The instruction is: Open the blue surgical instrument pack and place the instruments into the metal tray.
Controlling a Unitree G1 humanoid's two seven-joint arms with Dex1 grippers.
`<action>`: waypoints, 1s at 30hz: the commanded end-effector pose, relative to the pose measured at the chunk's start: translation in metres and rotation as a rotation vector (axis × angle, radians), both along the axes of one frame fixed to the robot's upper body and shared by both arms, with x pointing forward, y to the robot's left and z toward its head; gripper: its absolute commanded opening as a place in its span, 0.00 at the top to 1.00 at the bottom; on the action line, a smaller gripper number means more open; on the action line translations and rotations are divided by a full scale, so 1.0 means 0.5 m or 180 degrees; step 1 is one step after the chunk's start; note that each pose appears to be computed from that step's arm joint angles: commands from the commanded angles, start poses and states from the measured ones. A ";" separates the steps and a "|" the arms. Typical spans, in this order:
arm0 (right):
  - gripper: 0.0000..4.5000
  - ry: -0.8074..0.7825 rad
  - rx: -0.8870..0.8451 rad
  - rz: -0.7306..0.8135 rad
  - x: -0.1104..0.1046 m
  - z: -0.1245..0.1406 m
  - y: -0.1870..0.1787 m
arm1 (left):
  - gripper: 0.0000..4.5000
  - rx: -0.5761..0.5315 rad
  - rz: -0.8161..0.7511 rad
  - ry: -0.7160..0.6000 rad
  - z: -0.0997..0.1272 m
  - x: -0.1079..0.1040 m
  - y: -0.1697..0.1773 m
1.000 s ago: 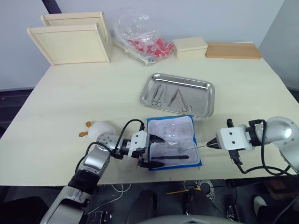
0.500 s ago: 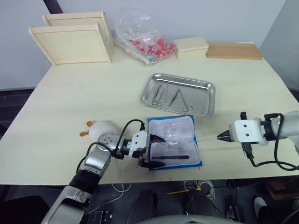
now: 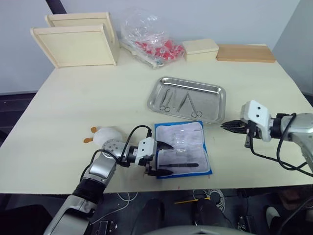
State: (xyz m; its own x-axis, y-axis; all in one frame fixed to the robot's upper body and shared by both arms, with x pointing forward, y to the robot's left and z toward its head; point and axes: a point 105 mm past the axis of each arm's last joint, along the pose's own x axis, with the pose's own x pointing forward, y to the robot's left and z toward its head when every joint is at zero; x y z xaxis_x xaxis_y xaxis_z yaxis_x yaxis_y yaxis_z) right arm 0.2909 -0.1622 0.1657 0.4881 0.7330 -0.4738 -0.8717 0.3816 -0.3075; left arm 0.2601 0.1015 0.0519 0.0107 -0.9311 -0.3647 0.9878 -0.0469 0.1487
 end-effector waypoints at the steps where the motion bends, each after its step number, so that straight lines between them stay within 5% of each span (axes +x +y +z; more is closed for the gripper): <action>1: 0.98 -0.0107 0.0098 0.0062 -0.009 0.033 0.012 | 0.00 0.0233 -0.0071 0.0318 -0.054 -0.031 0.005; 9: 0.98 0.0008 0.0398 0.0144 -0.022 0.053 0.032 | 0.00 0.0230 -0.0067 0.0330 -0.056 -0.033 0.004; 19: 0.98 -0.0141 0.0130 0.0337 -0.030 0.014 0.026 | 0.00 0.0233 -0.0074 0.0333 -0.055 -0.033 0.005; 22: 0.81 -0.0059 0.0073 0.0522 -0.041 -0.009 0.031 | 0.00 0.0240 -0.0078 0.0331 -0.055 -0.032 0.006; 30: 0.04 -0.0102 0.0087 0.0912 -0.024 -0.062 0.047 | 0.00 0.0239 -0.0085 0.0322 -0.052 -0.030 0.004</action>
